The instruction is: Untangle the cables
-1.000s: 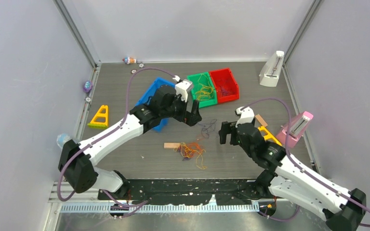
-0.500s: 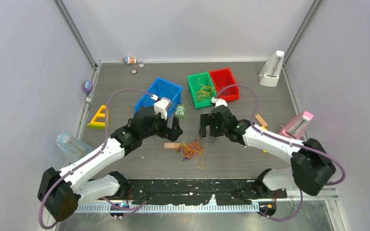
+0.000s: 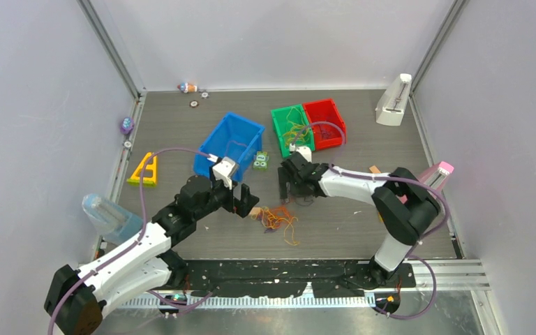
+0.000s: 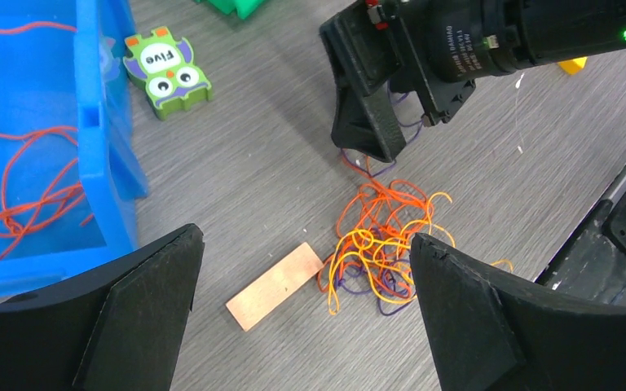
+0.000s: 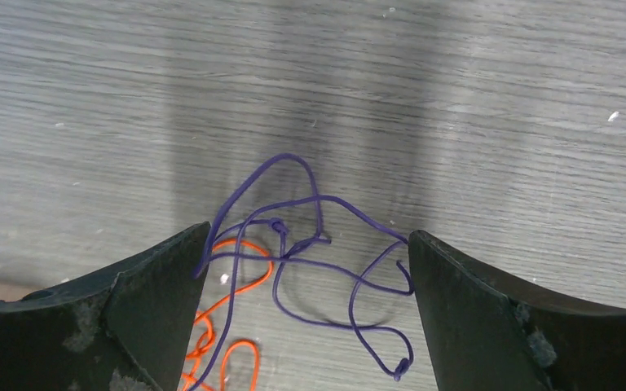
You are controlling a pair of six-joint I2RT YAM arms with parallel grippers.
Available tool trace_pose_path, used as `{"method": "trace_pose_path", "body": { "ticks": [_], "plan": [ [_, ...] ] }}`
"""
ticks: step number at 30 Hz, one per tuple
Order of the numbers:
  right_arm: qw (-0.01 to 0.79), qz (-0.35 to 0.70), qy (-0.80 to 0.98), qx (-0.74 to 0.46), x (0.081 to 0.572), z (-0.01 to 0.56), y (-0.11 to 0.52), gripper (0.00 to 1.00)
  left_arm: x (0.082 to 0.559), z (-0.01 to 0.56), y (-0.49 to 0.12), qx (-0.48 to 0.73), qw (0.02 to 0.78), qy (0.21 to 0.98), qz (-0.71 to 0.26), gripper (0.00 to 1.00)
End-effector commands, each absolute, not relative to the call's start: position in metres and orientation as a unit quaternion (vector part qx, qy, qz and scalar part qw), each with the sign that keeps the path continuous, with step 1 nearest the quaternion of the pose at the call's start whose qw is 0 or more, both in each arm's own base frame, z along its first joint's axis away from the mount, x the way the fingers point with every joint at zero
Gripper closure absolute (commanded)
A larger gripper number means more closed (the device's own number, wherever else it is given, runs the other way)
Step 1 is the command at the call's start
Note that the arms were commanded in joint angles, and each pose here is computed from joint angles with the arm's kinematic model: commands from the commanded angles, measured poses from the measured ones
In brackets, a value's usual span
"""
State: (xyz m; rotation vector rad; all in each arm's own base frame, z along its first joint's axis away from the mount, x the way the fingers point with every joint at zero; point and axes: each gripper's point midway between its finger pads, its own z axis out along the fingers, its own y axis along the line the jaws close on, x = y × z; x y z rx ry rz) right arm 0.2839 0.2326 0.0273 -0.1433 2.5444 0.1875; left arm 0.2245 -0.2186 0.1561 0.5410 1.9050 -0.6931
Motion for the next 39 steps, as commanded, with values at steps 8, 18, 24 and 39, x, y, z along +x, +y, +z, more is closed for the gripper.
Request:
{"method": "trace_pose_path", "body": {
  "ticks": [8,18,24,39],
  "plan": [
    [0.262,-0.015,0.963,-0.064,0.278,0.009,0.216,0.77,0.231,0.155,-0.225,0.229,0.532,0.758,-0.299,0.02],
    [0.335,0.067,0.939,-0.052,0.341,0.088,0.206,0.95,0.227,0.142,-0.238,0.238,0.514,0.756,-0.328,0.04],
    [0.389,0.055,0.919,-0.023,0.410,0.157,0.173,0.95,0.225,0.142,-0.243,0.252,0.512,0.748,-0.338,0.05],
    [0.415,0.057,0.908,0.009,0.523,0.204,0.130,0.95,0.231,0.132,-0.257,0.273,0.484,0.758,-0.341,0.04]
  ]
}}
